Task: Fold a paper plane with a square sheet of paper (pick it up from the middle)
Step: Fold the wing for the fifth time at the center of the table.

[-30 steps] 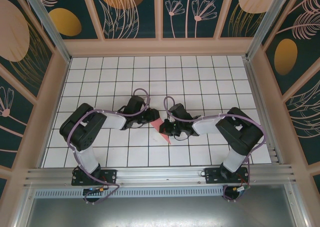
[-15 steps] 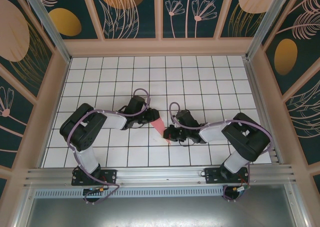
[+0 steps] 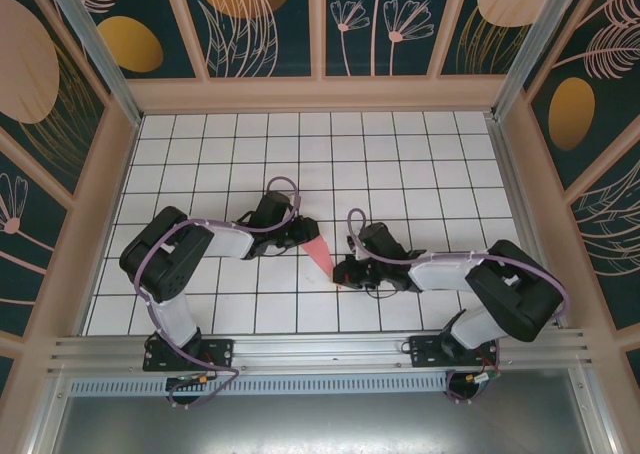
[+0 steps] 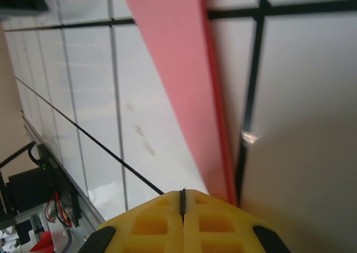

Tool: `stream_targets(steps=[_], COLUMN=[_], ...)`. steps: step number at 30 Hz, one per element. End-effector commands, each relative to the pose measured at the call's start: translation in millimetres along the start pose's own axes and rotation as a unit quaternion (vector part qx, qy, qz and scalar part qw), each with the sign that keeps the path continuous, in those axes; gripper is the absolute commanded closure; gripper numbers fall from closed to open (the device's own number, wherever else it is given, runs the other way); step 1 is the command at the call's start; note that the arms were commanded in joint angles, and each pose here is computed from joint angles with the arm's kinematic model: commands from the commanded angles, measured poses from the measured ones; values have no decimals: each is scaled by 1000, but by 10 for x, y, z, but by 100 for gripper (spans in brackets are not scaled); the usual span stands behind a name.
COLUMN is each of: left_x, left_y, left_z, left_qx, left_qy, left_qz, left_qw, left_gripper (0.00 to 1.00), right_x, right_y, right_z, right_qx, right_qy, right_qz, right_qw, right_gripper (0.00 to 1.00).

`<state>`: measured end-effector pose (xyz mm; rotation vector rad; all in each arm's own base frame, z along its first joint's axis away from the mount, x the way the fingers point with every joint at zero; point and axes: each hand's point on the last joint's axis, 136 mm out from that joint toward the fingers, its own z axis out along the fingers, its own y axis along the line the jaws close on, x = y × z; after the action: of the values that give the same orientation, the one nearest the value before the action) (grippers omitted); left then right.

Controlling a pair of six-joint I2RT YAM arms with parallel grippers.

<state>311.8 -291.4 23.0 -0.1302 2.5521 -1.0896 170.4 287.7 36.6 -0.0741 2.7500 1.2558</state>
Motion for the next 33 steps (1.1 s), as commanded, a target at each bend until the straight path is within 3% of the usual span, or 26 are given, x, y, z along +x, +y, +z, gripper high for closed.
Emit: stream_targets(steps=[1, 10, 20, 33], left_x=[144, 165, 184, 196], left_y=[485, 481, 514, 537], left_z=[23, 23, 9, 12], left_qx=[-89, -86, -89, -88], left_qy=[11, 15, 12, 11], left_qz=[-19, -21, -24, -26], left_qw=[996, 996, 996, 996], left_gripper=[71, 71, 71, 71], right_x=[-248, -386, 75, 464], right_y=[264, 170, -366, -558], right_z=[-58, 213, 209, -30], right_qx=[-18, -8, 44, 43], right_qy=[-34, -16, 40, 67], right_qz=[-35, -5, 31, 39], right_qw=[999, 1000, 998, 996], right_gripper=[100, 100, 100, 100])
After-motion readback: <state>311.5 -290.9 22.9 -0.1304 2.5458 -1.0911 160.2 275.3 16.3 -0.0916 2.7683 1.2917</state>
